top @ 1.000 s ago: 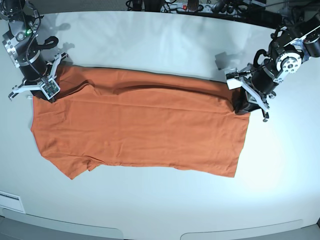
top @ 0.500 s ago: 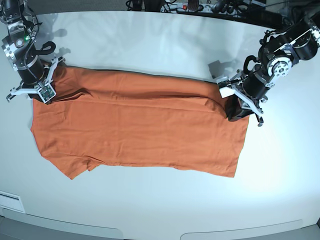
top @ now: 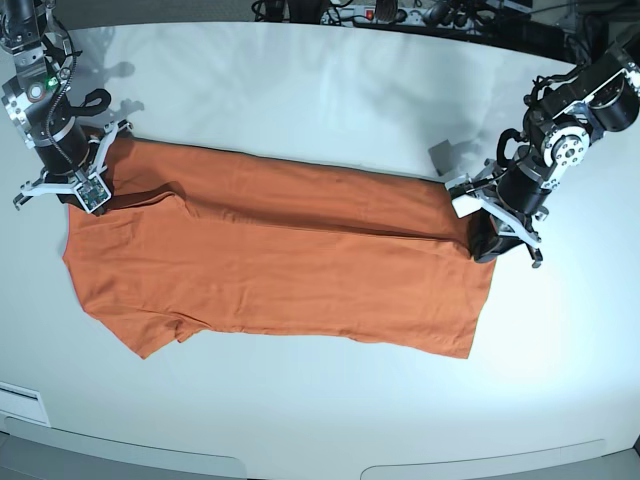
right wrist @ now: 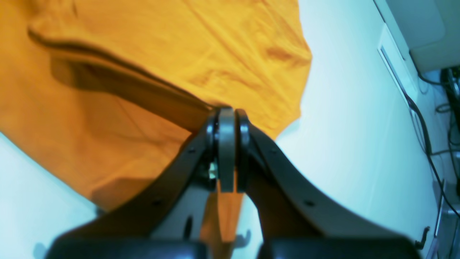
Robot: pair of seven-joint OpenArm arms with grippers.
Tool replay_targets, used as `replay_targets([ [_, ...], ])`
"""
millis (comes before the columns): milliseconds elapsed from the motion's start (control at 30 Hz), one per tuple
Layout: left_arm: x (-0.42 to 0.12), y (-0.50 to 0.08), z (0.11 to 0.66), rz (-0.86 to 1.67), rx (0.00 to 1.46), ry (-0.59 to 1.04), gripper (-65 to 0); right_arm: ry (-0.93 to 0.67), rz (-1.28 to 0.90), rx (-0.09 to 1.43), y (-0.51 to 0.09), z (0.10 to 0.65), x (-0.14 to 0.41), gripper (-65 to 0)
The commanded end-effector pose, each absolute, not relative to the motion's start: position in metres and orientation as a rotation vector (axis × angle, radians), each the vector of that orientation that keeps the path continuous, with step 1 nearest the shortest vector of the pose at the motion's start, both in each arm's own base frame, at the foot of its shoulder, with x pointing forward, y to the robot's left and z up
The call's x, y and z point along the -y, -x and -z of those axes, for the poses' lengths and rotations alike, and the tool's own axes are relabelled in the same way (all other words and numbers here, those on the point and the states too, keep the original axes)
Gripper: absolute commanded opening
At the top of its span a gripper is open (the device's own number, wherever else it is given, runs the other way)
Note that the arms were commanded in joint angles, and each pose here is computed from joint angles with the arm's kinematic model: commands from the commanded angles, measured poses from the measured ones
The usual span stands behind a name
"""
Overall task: Fold the T-shirt properly
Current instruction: 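Shift both grippers along the shirt edge, regrasping the fabric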
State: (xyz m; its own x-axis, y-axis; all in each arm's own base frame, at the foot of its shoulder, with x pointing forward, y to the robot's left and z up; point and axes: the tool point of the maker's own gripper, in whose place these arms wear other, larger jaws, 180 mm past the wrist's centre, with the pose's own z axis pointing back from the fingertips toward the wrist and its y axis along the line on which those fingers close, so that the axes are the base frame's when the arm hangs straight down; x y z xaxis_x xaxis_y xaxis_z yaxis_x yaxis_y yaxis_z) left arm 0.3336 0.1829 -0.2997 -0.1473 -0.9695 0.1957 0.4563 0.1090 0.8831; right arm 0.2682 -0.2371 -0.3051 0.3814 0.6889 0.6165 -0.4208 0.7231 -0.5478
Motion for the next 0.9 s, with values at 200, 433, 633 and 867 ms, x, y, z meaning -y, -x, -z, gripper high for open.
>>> replay_targets([
  [200,-0.174,-0.340,0.291,1.339,1.113,-0.607,-65.0,0.333,-0.732,0.978,-0.274,0.294,0.237,-65.0],
  [433,-0.185,-0.356,0.245,1.074,1.340,-0.723,-38.5,0.377,-0.637,1.018,-0.279,0.285,0.248,-32.1],
  [633,-0.198,-0.357,0.235,0.951,1.378,-0.767,-65.0,0.410,-0.588,1.024,-0.281,0.280,0.255,-65.0],
  [867,-0.179,-0.344,0.276,1.069,1.237,-0.573,-65.0,0.321,-0.630,0.975,-0.272,0.294,0.240,-65.0],
])
